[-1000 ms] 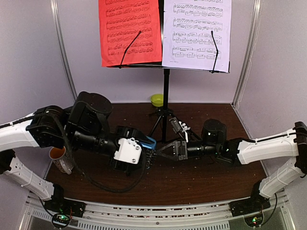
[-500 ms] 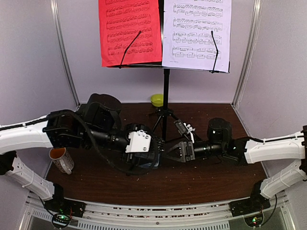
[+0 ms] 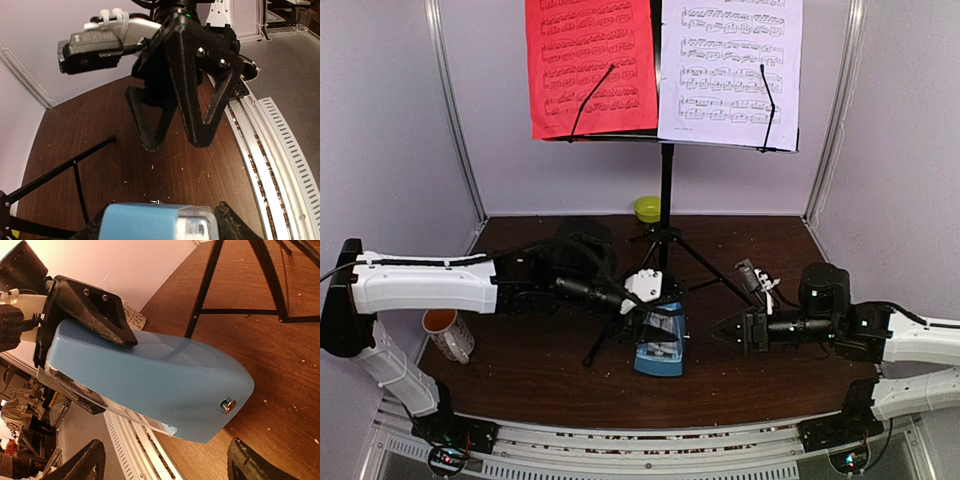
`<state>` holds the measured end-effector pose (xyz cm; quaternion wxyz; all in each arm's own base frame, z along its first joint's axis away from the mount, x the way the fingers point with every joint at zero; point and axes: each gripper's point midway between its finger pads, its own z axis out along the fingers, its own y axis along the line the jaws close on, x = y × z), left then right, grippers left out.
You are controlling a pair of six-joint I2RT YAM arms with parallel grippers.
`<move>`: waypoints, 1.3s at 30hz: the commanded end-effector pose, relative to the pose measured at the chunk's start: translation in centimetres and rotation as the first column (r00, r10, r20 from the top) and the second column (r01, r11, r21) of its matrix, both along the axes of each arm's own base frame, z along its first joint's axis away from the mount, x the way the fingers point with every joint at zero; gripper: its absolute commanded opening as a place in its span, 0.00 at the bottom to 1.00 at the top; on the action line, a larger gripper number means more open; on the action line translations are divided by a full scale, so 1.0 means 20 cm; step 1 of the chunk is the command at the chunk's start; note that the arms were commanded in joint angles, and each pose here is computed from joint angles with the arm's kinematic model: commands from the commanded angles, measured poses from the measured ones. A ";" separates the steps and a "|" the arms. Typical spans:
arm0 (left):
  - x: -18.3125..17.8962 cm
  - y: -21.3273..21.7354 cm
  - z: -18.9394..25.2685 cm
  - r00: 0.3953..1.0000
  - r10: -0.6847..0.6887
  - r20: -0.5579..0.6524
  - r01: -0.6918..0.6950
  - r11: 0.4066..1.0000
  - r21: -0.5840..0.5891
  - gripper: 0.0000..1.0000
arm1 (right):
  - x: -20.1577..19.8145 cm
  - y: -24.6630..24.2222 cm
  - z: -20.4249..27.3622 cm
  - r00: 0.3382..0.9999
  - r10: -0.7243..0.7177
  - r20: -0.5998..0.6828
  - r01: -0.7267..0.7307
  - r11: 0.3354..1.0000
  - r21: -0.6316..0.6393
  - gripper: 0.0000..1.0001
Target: Set up the instrument practice props
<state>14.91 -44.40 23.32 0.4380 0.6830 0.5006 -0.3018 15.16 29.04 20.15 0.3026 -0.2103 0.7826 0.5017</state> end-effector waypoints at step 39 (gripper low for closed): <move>0.17 -0.06 0.07 1.000 -0.006 0.009 0.006 0.999 -0.044 0.97 | 0.01 -0.19 -0.22 0.990 -0.075 0.115 0.097 0.976 -0.195 0.78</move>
